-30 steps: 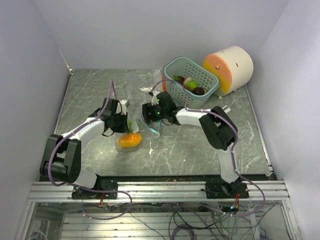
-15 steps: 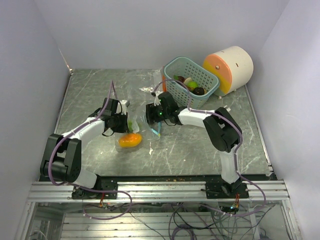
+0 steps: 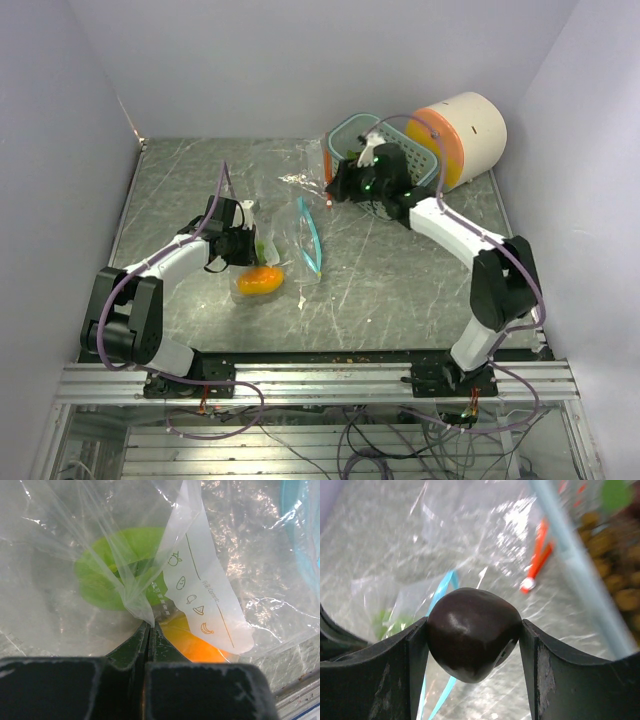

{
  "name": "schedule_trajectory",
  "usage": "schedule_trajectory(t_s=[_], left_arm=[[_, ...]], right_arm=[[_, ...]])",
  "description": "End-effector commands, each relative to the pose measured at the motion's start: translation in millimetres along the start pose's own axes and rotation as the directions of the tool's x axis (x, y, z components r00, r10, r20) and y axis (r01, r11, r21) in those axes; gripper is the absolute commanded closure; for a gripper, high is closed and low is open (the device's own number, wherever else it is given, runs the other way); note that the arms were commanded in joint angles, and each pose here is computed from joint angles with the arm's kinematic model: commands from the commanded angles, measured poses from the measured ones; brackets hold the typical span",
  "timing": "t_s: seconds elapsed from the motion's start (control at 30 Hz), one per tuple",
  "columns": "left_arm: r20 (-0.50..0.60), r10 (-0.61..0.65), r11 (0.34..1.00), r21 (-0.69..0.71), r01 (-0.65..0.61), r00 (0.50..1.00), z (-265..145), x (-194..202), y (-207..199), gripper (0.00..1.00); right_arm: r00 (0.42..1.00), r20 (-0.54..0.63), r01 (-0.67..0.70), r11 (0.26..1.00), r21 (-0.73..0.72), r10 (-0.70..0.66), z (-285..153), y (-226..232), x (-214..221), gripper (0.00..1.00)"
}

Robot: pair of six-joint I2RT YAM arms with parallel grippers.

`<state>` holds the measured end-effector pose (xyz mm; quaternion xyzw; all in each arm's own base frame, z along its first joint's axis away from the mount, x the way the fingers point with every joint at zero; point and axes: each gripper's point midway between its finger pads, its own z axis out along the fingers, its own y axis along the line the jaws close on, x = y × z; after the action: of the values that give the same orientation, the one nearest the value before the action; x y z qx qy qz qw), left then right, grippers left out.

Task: Open the zip-top bag and remove the fake food
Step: Place the fake fruit in the bin, then pick up the fake fruit from the zipper food storage bag.

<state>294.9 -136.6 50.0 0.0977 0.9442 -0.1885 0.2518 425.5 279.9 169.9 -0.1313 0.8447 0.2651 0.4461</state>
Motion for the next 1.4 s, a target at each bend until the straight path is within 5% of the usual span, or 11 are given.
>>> schedule_trajectory(t_s=[0.0, 0.3, 0.53, 0.8, 1.0, 1.37], left_arm=[[0.002, 0.020, 0.999, 0.025, -0.020, 1.000, 0, -6, -6, 0.93], [0.003, 0.019, 0.999, 0.025, -0.019, 1.000, -1, -5, -6, 0.93], [0.004, 0.018, 1.000, 0.022, -0.018, 1.000, -1, -6, -6, 0.93], [-0.003, 0.014, 1.000, 0.026, -0.014, 1.000, 0, -4, -6, 0.93], [-0.005, 0.014, 1.000, 0.027, -0.014, 1.000, 1, -4, -6, 0.93], [-0.012, 0.010, 1.000, 0.028, -0.010, 1.000, 3, -2, -6, 0.93]], right_arm=[[0.992, 0.123, 0.004, 0.997, 0.075, -0.013, -32, -32, -63, 0.68], [0.982, 0.187, -0.026, 0.970, 0.240, -0.020, -63, -111, -103, 0.66], [0.983, 0.167, 0.023, 0.957, 0.289, -0.074, -68, -121, -108, 0.30], [0.978, 0.196, 0.019, 0.962, 0.271, -0.075, -77, -112, -108, 0.19], [0.977, 0.182, 0.082, 0.982, 0.169, -0.113, -71, -68, -97, 0.30], [0.972, -0.028, 0.234, 0.972, -0.016, -0.234, -20, 34, -5, 0.50]])
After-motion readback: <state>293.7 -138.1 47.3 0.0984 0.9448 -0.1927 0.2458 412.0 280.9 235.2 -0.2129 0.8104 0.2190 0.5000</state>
